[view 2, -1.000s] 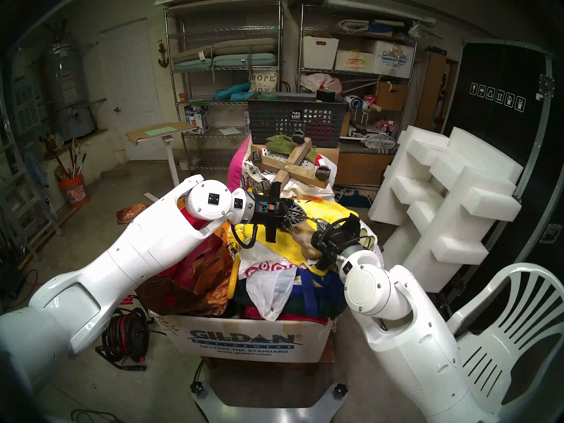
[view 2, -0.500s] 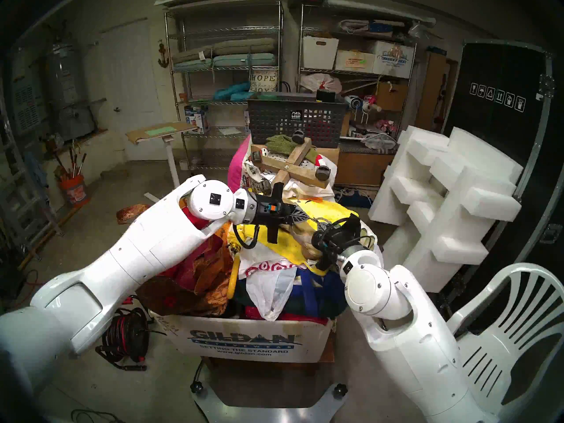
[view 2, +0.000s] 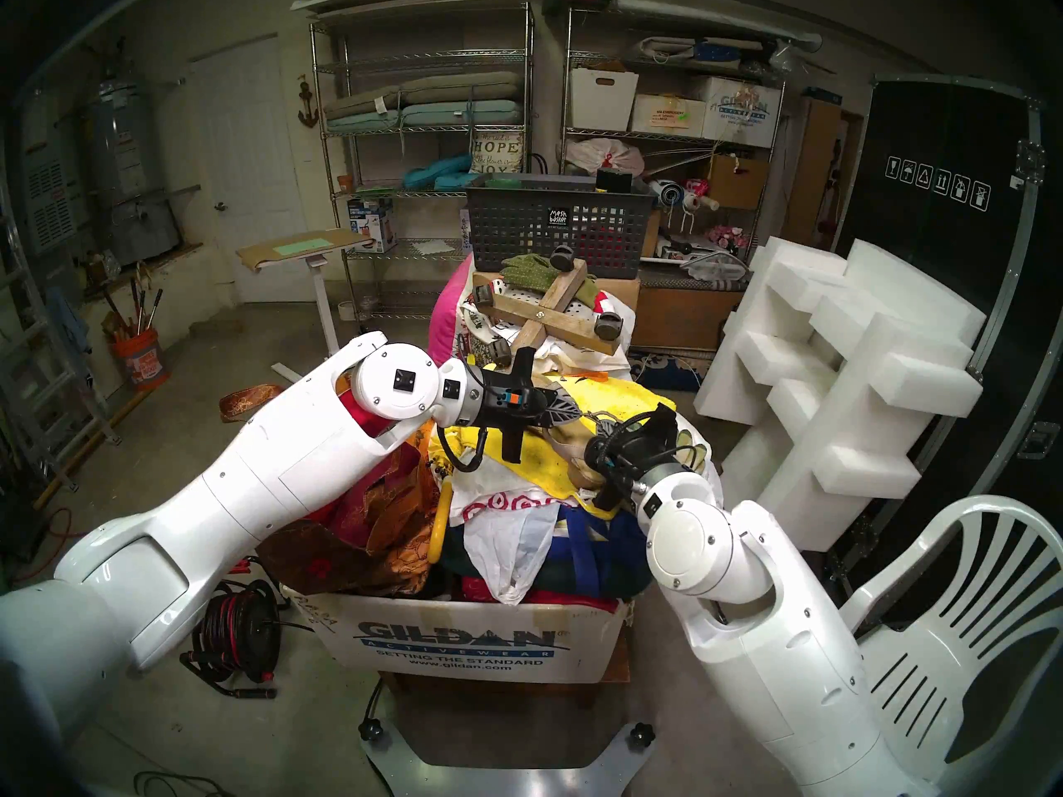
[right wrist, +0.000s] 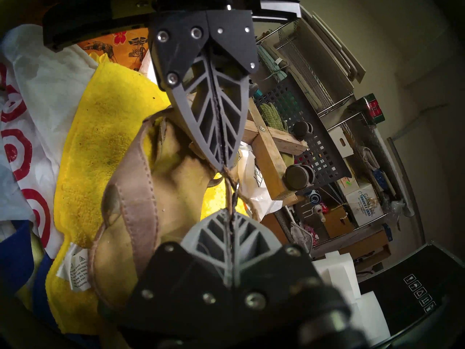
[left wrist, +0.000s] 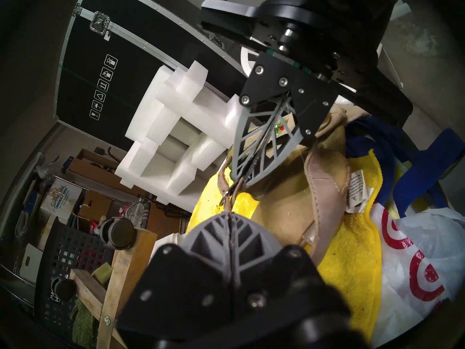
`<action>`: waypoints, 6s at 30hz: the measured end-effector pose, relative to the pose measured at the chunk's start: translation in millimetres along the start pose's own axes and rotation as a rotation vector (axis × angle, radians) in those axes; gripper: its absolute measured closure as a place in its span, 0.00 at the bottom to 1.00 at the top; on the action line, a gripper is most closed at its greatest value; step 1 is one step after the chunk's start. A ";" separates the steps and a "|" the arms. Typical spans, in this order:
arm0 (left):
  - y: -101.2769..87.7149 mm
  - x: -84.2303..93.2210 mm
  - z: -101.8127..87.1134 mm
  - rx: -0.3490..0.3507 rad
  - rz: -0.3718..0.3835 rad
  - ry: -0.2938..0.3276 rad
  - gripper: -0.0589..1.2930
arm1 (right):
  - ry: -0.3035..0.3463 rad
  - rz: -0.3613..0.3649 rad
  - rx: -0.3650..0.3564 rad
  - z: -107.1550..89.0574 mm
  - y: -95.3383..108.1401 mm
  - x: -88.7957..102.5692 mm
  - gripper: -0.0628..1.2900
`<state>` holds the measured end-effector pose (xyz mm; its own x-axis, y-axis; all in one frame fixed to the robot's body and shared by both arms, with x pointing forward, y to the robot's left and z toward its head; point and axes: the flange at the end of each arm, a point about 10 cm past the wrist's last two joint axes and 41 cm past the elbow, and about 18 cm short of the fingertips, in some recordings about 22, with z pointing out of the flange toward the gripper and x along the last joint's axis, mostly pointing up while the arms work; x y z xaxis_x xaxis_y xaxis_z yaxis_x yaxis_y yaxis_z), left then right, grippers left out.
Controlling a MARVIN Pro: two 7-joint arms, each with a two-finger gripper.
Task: Unbuckle a shoe
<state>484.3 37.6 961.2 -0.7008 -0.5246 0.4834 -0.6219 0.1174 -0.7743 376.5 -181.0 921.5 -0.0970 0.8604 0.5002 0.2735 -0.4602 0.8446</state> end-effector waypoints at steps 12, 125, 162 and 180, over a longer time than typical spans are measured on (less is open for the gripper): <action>3.5 4.2 1.2 -0.003 -0.007 0.005 0.97 | -0.039 0.016 -0.013 -0.6 3.3 -5.8 0.97; 5.2 5.4 -10.2 -0.008 0.009 -0.022 0.97 | -0.082 -0.098 -0.050 -11.9 -4.5 -1.3 0.73; 3.8 -3.2 -7.4 -0.011 0.003 -0.026 0.97 | -0.021 -0.146 -0.017 -2.4 -2.1 7.2 0.62; 3.9 -4.9 -10.7 -0.010 0.005 -0.031 0.97 | -0.004 -0.181 0.020 -3.1 -4.5 9.9 0.66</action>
<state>481.5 49.6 960.2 -0.6932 -0.5497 0.4661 -0.6218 0.1290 -0.7725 371.3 -171.1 923.2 -0.1425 0.9299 0.3392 0.2708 -0.2930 0.9170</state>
